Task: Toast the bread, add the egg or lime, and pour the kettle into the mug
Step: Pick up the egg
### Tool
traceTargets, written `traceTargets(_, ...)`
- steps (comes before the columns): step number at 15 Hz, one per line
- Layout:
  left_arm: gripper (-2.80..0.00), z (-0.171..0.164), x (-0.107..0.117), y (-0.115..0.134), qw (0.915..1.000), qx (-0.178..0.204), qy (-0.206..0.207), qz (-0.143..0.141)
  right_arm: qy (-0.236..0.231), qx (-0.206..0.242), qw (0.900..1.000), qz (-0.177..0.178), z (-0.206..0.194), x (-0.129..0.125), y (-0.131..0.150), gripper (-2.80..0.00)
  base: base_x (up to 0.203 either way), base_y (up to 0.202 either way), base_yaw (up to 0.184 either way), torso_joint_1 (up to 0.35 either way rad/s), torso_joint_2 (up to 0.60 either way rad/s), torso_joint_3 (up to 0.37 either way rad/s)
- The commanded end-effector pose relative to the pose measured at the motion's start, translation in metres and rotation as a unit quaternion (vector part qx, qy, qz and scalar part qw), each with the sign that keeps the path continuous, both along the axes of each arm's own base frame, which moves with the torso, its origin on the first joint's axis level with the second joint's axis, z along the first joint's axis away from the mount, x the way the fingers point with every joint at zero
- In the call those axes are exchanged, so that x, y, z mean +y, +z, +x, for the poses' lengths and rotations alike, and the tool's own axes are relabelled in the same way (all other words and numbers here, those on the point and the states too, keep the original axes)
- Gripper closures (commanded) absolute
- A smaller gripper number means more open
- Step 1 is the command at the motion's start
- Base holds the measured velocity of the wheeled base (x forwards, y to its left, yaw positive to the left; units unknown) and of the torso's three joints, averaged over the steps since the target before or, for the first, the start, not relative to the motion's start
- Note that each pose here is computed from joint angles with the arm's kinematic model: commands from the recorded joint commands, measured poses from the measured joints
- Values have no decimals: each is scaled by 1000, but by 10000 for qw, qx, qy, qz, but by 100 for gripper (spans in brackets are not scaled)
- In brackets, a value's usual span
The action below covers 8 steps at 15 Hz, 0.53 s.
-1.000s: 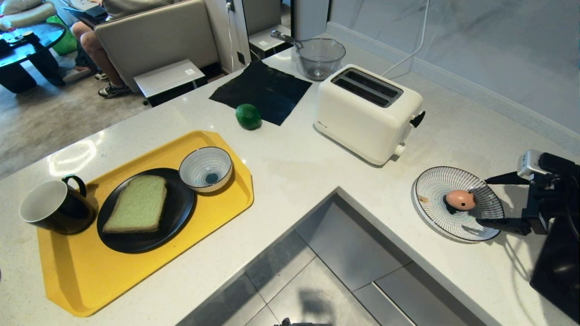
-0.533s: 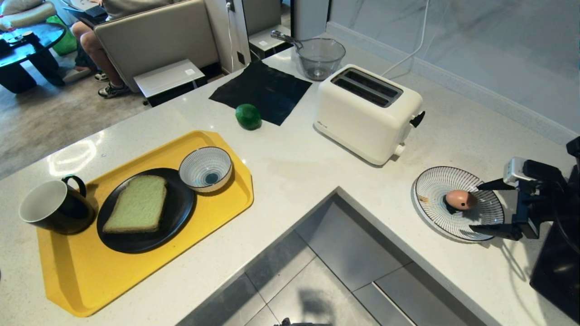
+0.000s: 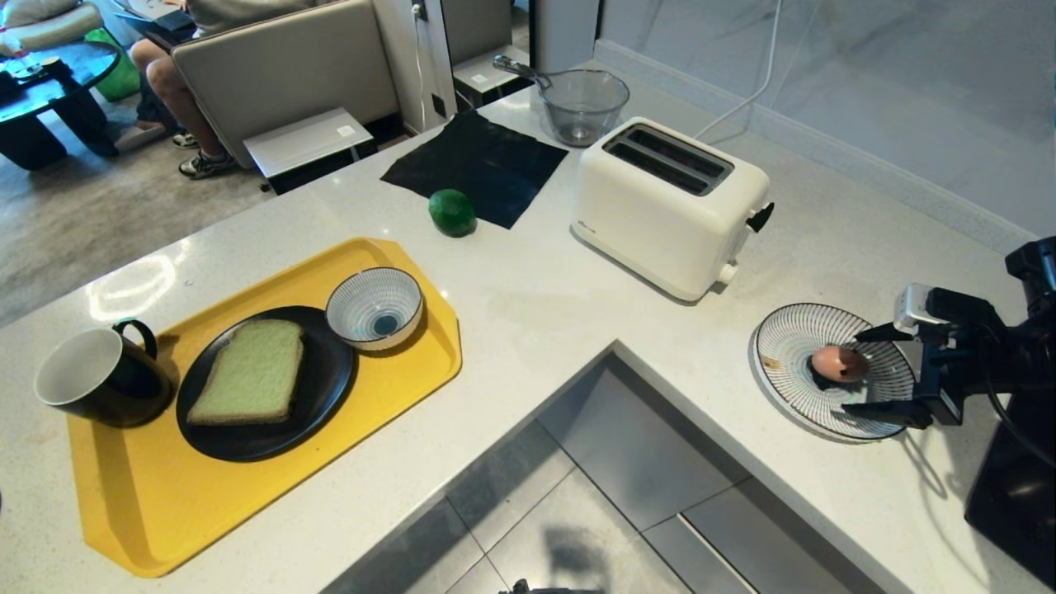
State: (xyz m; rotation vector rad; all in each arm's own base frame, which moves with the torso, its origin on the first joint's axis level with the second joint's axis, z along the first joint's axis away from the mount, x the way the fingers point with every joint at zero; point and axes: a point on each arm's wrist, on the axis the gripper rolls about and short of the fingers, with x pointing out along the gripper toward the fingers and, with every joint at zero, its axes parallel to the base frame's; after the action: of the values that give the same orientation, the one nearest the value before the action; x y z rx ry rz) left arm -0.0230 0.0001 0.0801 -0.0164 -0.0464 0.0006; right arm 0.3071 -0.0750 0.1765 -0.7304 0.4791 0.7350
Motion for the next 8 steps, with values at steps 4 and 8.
traceTargets(4,0,1,0,-5,10000,79,3,-3,15,10,10000,-40,10,-2,-3,-280,0,0,0,0,0,0)
traceTargets(8,0,1,0,-5,10000,79,4,-3,14,-9,10000,-90,14,0,-1,-280,0,0,0,0,0,0)
